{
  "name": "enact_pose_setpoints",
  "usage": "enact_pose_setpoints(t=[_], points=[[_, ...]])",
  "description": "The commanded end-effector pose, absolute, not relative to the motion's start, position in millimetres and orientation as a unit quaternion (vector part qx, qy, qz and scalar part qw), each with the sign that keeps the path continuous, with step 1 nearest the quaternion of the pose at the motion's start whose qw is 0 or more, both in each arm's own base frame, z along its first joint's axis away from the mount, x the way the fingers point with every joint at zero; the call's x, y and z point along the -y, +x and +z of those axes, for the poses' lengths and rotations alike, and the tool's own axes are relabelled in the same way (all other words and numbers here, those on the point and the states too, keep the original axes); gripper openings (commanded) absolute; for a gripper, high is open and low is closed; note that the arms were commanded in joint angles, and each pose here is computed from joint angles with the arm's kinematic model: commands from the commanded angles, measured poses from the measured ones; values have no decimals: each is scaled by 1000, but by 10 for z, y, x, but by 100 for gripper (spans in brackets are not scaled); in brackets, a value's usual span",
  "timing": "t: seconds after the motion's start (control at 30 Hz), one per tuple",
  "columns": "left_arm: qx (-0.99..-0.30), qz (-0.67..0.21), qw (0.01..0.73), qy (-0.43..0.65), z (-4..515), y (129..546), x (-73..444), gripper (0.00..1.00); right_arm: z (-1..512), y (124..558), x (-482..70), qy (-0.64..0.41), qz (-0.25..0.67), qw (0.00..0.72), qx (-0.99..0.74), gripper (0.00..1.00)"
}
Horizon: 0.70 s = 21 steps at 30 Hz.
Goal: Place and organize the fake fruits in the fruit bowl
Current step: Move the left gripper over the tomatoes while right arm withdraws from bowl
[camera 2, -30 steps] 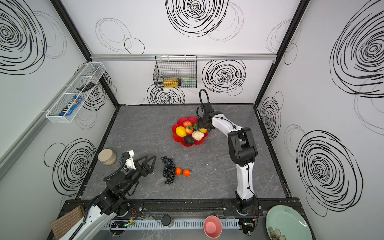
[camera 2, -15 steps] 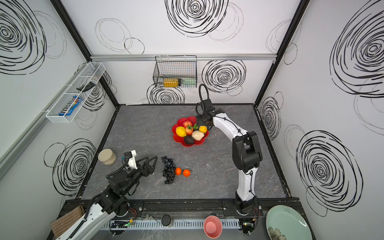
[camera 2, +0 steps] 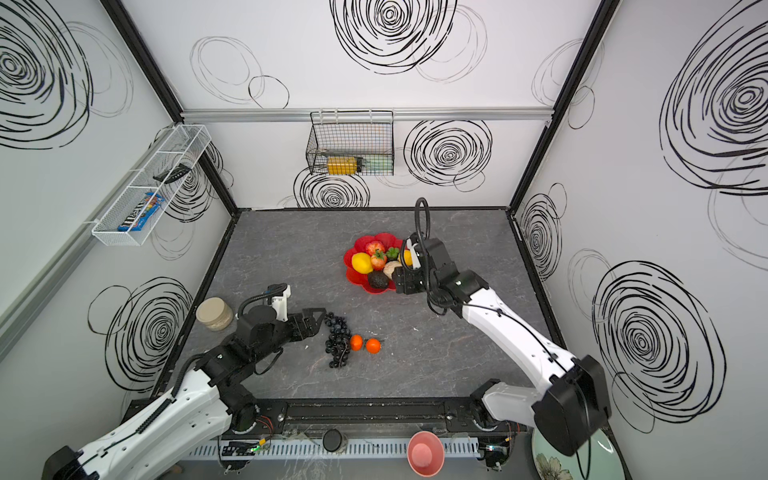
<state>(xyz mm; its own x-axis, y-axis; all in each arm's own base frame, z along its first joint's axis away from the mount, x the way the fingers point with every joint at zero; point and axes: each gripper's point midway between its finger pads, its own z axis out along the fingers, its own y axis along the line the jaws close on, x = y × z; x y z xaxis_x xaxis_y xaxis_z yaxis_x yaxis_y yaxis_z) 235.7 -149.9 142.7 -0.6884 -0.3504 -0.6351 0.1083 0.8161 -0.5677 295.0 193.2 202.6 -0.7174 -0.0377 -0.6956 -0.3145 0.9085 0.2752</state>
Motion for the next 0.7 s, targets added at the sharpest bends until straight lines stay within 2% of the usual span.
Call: enact_pose_setpoints(t=[0.0,0.33,0.67], points=[[-895,-247,370,-38,1514,2321,1499,100,2103,2720,-1869,-74,235,387,-889,80],[-925,-199,321,32,1545,2005,1898,100,1688,2158,-1708,-15,315,354,-880,80],[-940,-146,283,120,1299,1664,2378,99,1407,2007,-1698,-2,337,334,-880,80]])
